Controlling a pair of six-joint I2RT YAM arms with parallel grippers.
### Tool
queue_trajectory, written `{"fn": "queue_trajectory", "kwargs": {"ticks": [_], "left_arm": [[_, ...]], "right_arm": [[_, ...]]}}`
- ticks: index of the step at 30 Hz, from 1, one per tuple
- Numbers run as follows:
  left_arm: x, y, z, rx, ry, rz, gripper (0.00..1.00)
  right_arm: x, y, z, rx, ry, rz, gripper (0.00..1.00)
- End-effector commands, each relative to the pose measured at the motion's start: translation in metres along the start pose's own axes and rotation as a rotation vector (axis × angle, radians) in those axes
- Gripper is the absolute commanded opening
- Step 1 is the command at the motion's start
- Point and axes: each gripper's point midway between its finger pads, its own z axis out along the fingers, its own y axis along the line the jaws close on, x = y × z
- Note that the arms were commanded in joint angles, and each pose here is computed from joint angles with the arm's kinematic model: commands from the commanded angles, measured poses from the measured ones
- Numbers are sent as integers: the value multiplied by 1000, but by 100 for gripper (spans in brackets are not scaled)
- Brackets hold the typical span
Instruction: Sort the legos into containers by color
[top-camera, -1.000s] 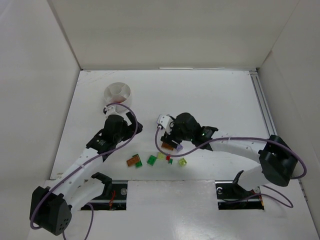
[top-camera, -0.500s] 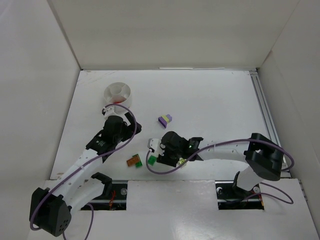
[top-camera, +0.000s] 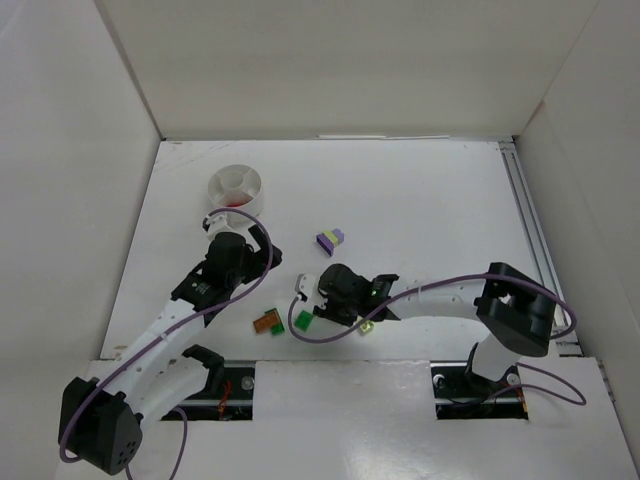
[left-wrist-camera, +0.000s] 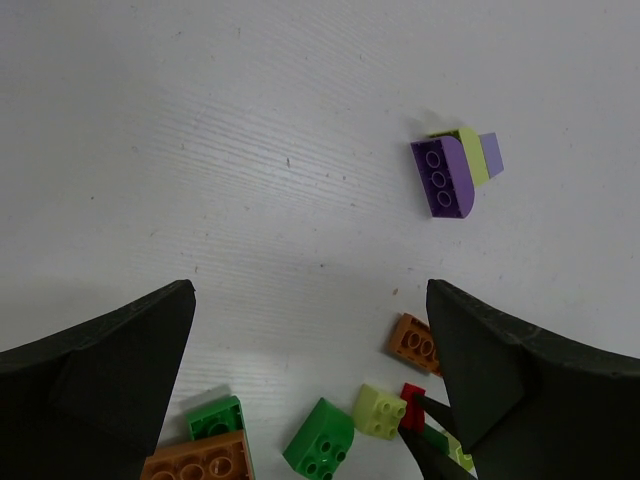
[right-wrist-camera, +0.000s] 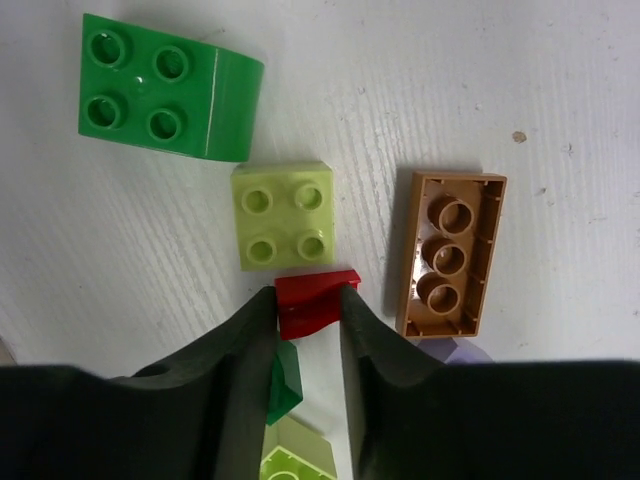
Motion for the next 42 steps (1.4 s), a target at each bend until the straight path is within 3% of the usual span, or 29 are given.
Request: {"fn": "queue_trajectory", "kwargs": {"ticks": [1,6,12,18,20,24,27,28,33,42], "left_arm": [[-5,-2,-2,10,-28,-5,100],[-5,-4,-4,25,-25,-6,100],[-22,-11,-16,49,-95,-57,100],[-32,-54,-37,287,-114,34,100],[-21,-68,-41,386,-72,67,100],[1,-94,-49,581,19,145,100],[16,-112,-61,730,88,190,100],[19,-119,-67,788,106,206,98],[32,-131,-81,926,167,249,94],[35,-131,-80,924,182,266,67]], "right_arm": [[-20,-9,-3,44,-51,20,34],[-32,-14,-20,66,-106,24,31],[-91,-41,-52,150,-280,-58,28],[-131,-51,-70,150,-423,-135,25],[-129,-55,-74,114,-474,-139,25],[-152,-59,-103,89,-721,-235,25],[-150,-58,-116,87,-799,-281,25],[-160,-58,-133,119,-887,-335,25],[-164,-42,-147,95,-985,-438,27],[-164,-59,-151,186,-968,-402,27]]}}
